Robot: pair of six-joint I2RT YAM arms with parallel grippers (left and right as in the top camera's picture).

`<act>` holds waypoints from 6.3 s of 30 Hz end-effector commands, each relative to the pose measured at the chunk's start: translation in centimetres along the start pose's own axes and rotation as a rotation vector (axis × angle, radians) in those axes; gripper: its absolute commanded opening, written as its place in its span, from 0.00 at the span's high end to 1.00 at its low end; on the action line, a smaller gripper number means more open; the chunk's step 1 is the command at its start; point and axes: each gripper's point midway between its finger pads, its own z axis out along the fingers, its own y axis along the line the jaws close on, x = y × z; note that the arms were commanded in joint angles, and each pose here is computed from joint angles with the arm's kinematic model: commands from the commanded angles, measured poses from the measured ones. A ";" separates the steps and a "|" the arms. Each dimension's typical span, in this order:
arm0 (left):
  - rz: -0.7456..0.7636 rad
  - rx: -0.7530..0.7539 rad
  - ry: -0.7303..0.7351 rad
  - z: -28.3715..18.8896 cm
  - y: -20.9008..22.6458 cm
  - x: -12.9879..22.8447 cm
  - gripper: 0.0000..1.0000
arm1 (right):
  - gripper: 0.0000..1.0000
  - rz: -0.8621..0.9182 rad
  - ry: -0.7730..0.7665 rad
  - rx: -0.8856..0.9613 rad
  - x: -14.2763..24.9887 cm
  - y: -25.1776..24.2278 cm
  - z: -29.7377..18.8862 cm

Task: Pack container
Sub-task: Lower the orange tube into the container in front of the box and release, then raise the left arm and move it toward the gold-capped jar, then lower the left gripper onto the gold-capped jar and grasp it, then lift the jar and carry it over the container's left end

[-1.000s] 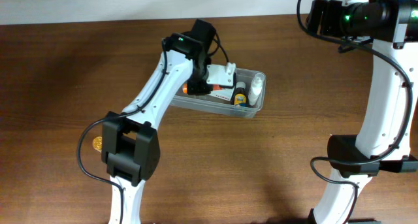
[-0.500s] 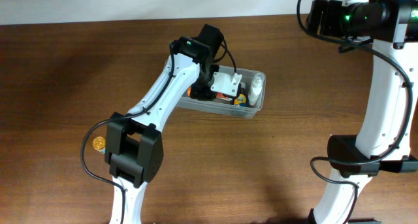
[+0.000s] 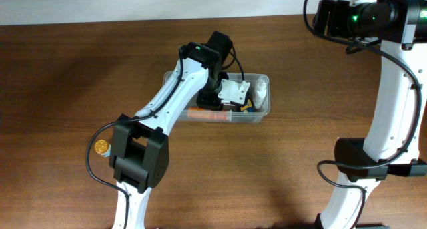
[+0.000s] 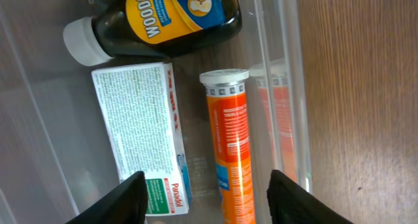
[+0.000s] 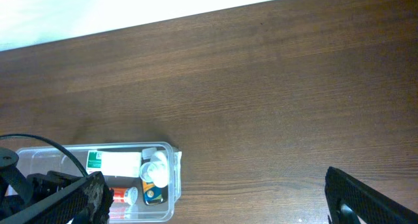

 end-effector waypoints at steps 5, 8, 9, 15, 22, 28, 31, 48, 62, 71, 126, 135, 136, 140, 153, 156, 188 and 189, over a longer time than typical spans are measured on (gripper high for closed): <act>-0.193 0.020 -0.015 -0.2 -0.7 -0.6 0.36 | 0.02 -0.003 -0.019 -0.011 -0.1 0.3 -1.0; -0.191 0.003 0.002 -0.2 -0.4 -0.3 0.33 | 0.02 -0.003 -0.019 -0.011 -0.1 0.3 -1.0; -0.190 -0.012 0.015 -0.3 -0.1 0.0 0.33 | 0.02 -0.003 -0.019 -0.011 -0.1 0.3 -1.0; -0.488 -0.246 0.065 -3.4 4.8 1.2 0.01 | 0.02 -0.003 -0.019 -0.011 -0.1 0.3 -1.0; -0.926 -0.479 -0.013 -13.9 8.0 3.3 0.01 | 0.02 -0.003 -0.019 -0.011 -0.1 0.3 -1.0; -1.396 -0.445 0.040 -19.8 3.3 11.6 0.01 | 0.02 -0.003 -0.019 -0.011 0.0 0.3 -1.0; -1.559 -0.404 0.011 -20.2 2.4 15.4 0.01 | 0.02 -0.003 -0.019 -0.011 -0.1 0.3 -1.0; -1.972 -0.437 0.185 -21.6 -9.1 24.5 0.01 | 0.02 -0.003 -0.019 -0.011 -0.1 0.3 -1.0; -2.329 -0.400 0.202 -8.1 -14.8 30.9 0.01 | 0.02 -0.003 -0.019 -0.011 -0.1 0.3 -1.0; -2.332 -0.385 0.216 -3.8 -16.5 31.1 0.01 | 0.02 -0.003 -0.019 -0.011 0.0 0.3 -1.0; -2.270 -0.440 0.135 -0.6 -16.1 31.7 0.64 | 0.02 -0.003 -0.019 -0.011 -0.1 0.3 -1.0; -2.186 -0.431 -0.029 -3.4 -12.1 30.9 0.65 | 0.02 -0.003 -0.019 -0.011 -0.1 0.3 -1.0; -2.166 -0.437 -0.059 -4.2 -11.3 30.7 0.64 | 0.02 -0.003 -0.019 -0.011 -0.1 0.3 -1.0; -2.054 -0.442 -0.177 -7.3 -8.4 29.6 0.64 | 0.02 -0.003 -0.019 -0.011 -0.1 0.3 -1.0; -1.611 -0.532 -0.409 -15.3 0.9 20.0 0.64 | 0.02 -0.003 -0.019 -0.011 -0.1 0.3 -1.0; -1.535 -0.562 -0.412 -15.7 2.1 17.6 0.64 | 0.02 -0.003 -0.019 -0.011 -0.1 0.3 -1.0; -1.294 -0.415 -0.109 -3.3 2.3 10.8 0.64 | 0.02 -0.003 -0.019 -0.011 0.0 0.3 -1.0; -1.297 -0.414 -0.098 -3.1 2.2 11.0 0.64 | 0.02 -0.003 -0.019 -0.011 -0.1 0.3 -1.0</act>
